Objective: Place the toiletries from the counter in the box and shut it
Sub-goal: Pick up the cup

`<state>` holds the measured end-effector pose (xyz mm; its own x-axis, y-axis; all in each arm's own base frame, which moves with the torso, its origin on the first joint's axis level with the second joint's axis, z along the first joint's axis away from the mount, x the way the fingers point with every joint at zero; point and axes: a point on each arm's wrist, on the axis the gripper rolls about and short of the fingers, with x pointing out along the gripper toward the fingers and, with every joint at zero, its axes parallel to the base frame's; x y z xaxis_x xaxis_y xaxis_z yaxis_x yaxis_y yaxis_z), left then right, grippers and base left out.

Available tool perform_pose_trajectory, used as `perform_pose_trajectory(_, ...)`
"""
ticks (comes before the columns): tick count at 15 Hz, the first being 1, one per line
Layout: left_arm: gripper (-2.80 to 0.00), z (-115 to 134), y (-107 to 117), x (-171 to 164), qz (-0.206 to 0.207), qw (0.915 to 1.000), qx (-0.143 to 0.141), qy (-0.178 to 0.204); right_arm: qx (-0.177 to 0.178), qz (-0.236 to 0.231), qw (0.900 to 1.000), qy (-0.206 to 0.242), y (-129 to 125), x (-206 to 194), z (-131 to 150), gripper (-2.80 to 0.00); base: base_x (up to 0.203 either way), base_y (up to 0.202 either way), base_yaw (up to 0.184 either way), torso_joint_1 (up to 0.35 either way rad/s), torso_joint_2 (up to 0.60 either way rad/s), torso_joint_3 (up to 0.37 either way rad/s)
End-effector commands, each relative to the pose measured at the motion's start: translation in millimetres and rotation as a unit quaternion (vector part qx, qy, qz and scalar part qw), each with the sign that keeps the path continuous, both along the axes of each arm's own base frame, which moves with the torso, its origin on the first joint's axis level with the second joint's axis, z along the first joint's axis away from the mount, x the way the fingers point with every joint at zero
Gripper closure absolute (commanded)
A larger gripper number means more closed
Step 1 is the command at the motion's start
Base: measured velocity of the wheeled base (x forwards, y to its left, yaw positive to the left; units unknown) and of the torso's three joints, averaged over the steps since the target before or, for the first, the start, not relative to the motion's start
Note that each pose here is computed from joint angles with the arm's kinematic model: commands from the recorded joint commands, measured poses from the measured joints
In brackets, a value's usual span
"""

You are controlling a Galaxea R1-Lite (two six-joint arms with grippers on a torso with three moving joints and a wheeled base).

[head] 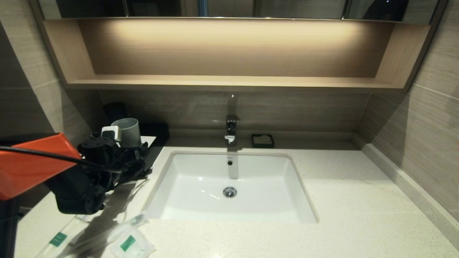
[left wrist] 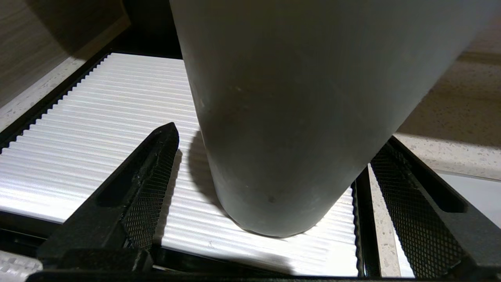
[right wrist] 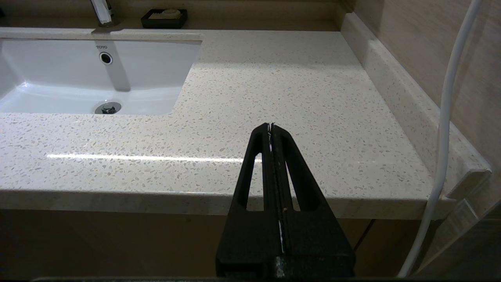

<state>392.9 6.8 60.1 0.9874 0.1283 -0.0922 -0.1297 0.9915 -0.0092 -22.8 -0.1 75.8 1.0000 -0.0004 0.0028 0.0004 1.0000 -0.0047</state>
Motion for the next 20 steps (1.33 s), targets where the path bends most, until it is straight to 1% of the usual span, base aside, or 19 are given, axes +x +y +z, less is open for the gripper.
perform_pose_trajectory(1, -2.80, -1.5, 0.2, 2.6, 0.001, 1.0000, -0.001, -0.004, -0.001, 0.000, 1.000, 0.000, 0.0, 0.0, -0.4, 0.00, 0.000, 0.000, 0.000, 0.000, 0.00, 0.000)
perform_pose_trajectory(5, -2.80, -1.9, 0.2, 6.3, 0.001, 1.0000, -0.001, -0.008, 0.000, 0.000, 1.000, -0.001, 0.0, -0.1, 0.0, 0.00, 0.000, 0.000, 0.000, 0.000, 0.00, 0.000)
perform_pose_trajectory(9, -2.80, -2.0, 0.0, 8.8, 0.001, 0.9999, -0.009, -0.012, 0.000, 0.000, 1.000, 0.000, 0.0, 0.0, -0.4, 0.00, 0.000, 0.000, 0.000, 0.000, 0.00, 0.000)
perform_pose_trajectory(19, -2.80, 0.4, 0.2, 14.3, 0.012, 0.9996, -0.008, -0.024, 0.000, 0.000, 1.000, 0.000, 0.0, -0.1, -0.2, 0.00, 0.000, 0.000, 0.000, 0.000, 0.00, 0.000)
perform_pose_trajectory(20, 0.00, 0.1, 0.4, 14.8, 0.012, 0.9996, -0.008, -0.024, 0.000, 0.000, 1.000, 0.000, 0.0, 0.0, -0.3, 0.00, 0.000, 0.000, 0.000, 0.000, 0.00, 0.000)
